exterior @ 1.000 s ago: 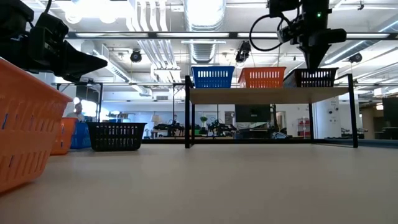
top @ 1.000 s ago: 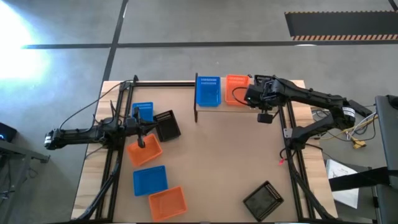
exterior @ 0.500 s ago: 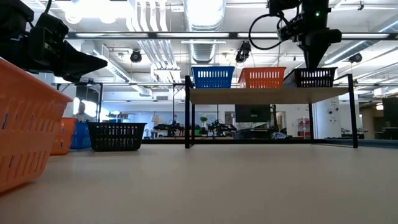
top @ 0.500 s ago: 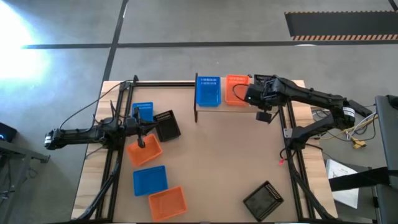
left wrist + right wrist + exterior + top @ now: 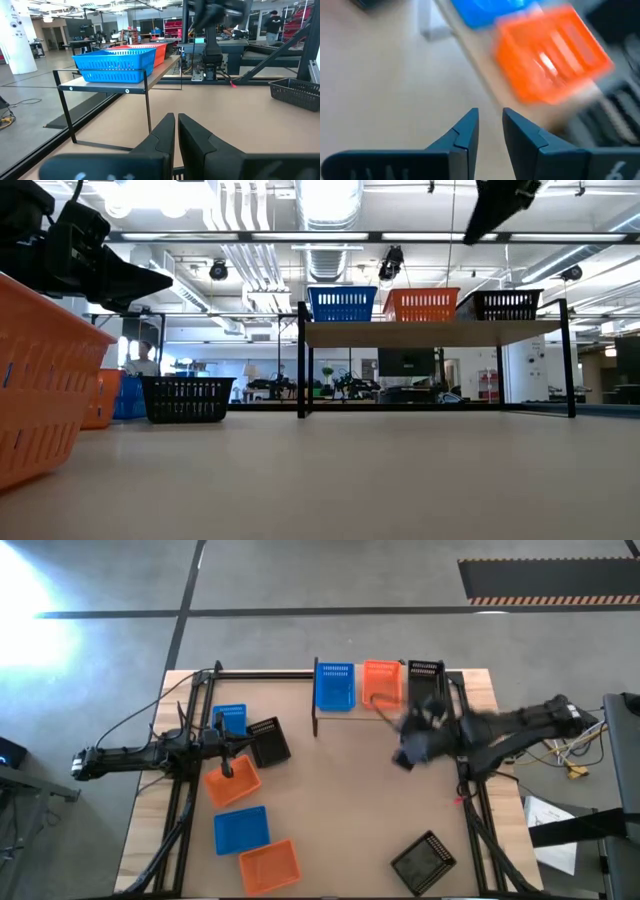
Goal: Stack baskets on shelf by color
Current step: Stack the top blue bin on top of the other blue bin on the shelf
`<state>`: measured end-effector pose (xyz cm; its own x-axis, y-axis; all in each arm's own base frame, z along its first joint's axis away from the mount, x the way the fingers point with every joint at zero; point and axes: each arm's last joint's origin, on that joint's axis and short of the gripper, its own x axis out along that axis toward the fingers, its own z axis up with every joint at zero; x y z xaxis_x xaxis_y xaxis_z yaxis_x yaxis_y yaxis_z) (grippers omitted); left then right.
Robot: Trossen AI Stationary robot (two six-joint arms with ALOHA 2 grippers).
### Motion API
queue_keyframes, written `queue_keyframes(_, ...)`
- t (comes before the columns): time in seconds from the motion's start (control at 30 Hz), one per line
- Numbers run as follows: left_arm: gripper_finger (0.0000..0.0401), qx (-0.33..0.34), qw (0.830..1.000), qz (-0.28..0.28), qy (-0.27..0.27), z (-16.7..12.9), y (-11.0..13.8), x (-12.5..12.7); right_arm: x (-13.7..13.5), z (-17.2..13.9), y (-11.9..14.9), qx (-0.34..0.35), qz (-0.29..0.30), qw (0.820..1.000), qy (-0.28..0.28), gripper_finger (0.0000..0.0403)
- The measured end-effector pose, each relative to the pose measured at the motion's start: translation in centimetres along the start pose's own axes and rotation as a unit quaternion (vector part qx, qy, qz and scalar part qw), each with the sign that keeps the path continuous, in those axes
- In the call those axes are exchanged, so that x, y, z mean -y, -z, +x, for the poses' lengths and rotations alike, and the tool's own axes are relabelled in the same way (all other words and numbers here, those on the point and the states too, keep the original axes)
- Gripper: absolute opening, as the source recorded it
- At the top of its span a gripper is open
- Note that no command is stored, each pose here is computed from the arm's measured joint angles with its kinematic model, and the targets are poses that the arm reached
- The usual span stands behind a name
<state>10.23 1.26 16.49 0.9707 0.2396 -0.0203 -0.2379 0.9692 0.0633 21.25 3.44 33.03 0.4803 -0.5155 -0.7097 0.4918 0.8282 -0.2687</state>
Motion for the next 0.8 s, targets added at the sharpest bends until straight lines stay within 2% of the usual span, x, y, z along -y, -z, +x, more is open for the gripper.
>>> queue_keyframes(0.1, 0.0006, 0.0, 1.0, 0.0, 0.0, 0.0, 0.0, 0.0, -4.6, 0.6, 2.3, 0.1, -0.006, 0.995, -0.017, 0.0069)
queue_keyframes(0.2, 0.0006, 0.0, 1.0, 0.0, 0.0, 0.0, 0.0, 0.0, -8.5, 2.6, 5.2, 0.184, -0.004, 0.983, -0.014, 0.0062)
queue_keyframes(0.33, 0.0006, 0.0, 1.0, 0.0, 0.0, 0.0, 0.0, 0.0, -11.7, 6.9, 8.6, 0.235, 0.005, 0.972, -0.025, 0.0054)
queue_keyframes(0.43, 0.0006, 0.0, 1.0, 0.0, 0.0, 0.0, 0.0, 0.0, -12.6, 10.0, 10.5, 0.249, 0.007, 0.968, -0.04, 0.0051)
queue_keyframes(0.5, 0.0006, 0.0, 1.0, 0.0, 0.0, 0.0, 0.0, 0.0, -12.6, 11.7, 11.0, 0.258, 0.013, 0.963, -0.072, 0.0049)
queue_keyframes(0.67, 0.0006, 0.0, 1.0, 0.0, 0.0, 0.0, 0.0, 0.0, -12.6, 15.1, 11.0, 0.281, 0.003, 0.941, -0.186, 0.0048)
queue_keyframes(0.8, 0.0006, 0.0, 1.0, 0.0, 0.0, 0.0, 0.0, 0.0, -12.9, 17.3, 10.9, 0.3, 0.011, 0.927, -0.225, 0.0047)
